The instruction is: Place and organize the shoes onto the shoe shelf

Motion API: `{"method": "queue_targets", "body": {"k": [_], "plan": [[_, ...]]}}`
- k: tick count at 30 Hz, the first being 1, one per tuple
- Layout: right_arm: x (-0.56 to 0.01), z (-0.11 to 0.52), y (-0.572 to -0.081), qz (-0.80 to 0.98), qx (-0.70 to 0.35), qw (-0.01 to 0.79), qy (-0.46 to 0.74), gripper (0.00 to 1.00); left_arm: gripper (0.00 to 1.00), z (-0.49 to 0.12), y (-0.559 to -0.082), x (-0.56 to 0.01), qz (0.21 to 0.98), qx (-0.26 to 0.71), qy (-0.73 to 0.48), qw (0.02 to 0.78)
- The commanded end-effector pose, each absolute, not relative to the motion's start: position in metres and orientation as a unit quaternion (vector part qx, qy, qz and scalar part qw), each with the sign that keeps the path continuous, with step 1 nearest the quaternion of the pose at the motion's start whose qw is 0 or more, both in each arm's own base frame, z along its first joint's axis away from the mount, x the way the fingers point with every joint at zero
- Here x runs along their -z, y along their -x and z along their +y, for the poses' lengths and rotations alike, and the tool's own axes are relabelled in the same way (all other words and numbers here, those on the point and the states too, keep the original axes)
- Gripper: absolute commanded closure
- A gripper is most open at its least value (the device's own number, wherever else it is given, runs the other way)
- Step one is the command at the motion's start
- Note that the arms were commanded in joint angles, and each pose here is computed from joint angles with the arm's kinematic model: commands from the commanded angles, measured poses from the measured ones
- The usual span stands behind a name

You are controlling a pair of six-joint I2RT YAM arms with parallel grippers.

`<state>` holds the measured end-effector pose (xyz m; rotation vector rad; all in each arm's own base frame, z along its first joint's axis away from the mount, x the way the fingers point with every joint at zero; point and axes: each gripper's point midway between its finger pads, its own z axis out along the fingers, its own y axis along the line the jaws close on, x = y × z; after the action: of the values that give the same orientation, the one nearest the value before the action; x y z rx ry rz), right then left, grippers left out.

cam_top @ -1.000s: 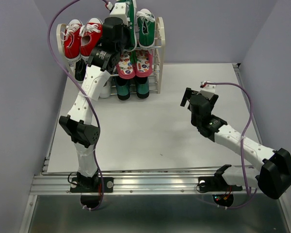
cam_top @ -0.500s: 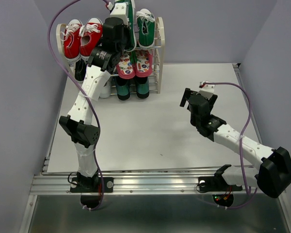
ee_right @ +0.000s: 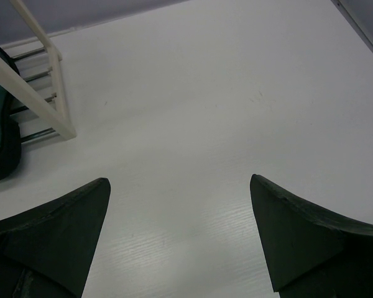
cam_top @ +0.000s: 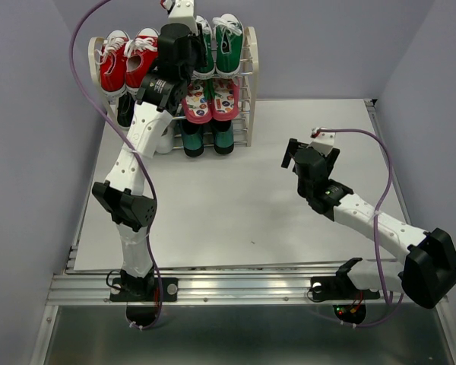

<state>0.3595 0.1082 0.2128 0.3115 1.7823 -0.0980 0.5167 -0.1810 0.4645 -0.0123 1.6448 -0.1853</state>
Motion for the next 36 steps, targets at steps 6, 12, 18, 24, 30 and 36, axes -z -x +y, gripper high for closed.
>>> {"method": "queue_targets", "body": {"k": [6, 12, 18, 24, 30, 36], "plan": [[-0.223, 0.104, -0.363, 0.761, 0.042, 0.629, -0.154, 0.0, 0.31, -0.173, -0.505, -0.494, 0.709, 0.088, 0.008, 0.7], [-0.228, 0.104, -0.362, 0.759, 0.037, 0.632, -0.153, 0.0, 0.12, -0.168, -0.482, -0.507, 0.705, 0.102, 0.003, 0.702], [-0.231, 0.103, -0.36, 0.758, 0.033, 0.633, -0.154, 0.0, 0.01, -0.175, -0.45, -0.5, 0.711, 0.128, -0.015, 0.692], [-0.23, 0.102, -0.355, 0.76, 0.026, 0.63, -0.156, 0.0, 0.01, -0.183, -0.401, -0.463, 0.726, 0.158, 0.007, 0.669], [-0.228, 0.107, -0.347, 0.76, -0.013, 0.63, -0.161, 0.0, 0.01, -0.175, -0.345, -0.391, 0.738, 0.203, 0.06, 0.641], [-0.216, 0.098, -0.339, 0.759, -0.007, 0.625, -0.182, 0.0, 0.01, -0.112, -0.31, -0.293, 0.783, 0.107, 0.163, 0.591]]}}
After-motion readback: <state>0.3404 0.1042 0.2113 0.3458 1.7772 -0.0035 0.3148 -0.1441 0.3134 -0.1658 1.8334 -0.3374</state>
